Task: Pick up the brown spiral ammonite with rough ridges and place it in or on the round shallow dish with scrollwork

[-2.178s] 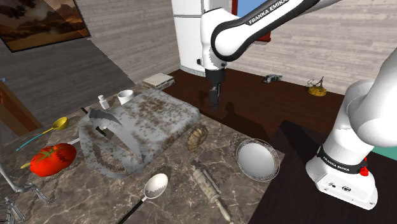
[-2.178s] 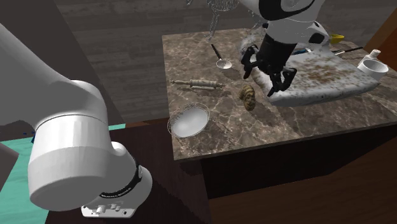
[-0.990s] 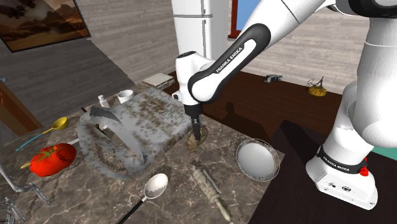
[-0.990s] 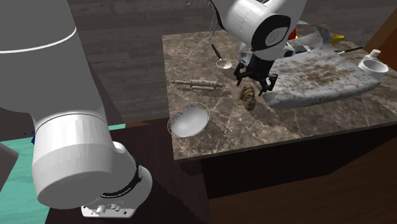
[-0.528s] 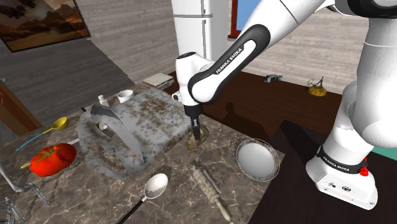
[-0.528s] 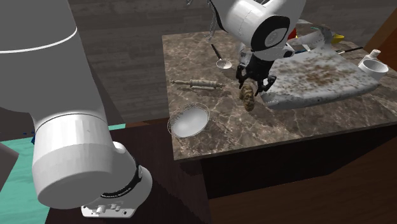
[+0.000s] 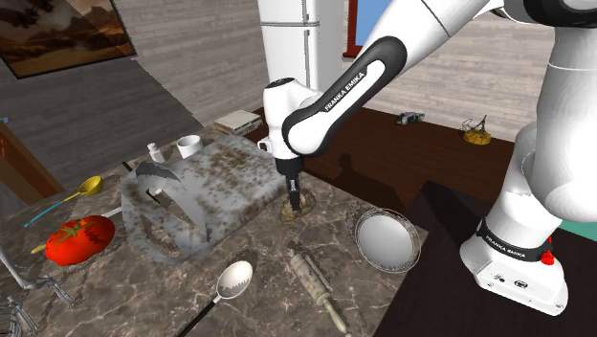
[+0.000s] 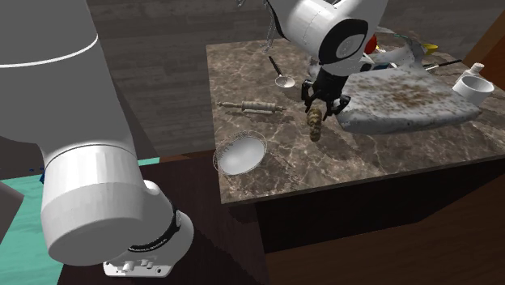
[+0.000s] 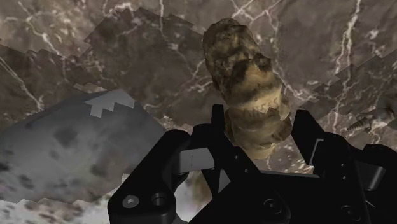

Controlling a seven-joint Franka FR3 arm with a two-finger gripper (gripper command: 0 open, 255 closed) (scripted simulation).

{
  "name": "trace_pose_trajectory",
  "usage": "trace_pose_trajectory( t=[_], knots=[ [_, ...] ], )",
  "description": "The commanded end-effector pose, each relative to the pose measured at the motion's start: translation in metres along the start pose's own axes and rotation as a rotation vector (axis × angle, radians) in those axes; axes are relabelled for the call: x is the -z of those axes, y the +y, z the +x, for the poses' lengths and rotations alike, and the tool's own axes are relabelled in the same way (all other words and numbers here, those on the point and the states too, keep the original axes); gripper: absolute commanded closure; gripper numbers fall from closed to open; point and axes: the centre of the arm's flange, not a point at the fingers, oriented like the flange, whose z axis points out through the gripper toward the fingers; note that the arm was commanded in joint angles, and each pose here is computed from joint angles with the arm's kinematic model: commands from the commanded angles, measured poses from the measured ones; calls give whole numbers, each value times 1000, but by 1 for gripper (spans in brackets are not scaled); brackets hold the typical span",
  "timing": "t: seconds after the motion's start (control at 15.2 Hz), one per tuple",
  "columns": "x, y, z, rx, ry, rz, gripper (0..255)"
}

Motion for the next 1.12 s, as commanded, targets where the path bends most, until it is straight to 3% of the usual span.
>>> trace_pose_trajectory(
  t=[0.0, 1.06],
  knots=[
    [0, 2, -1, 1, 0, 0, 255],
    [84, -4, -1, 1, 0, 0, 255]
  ],
)
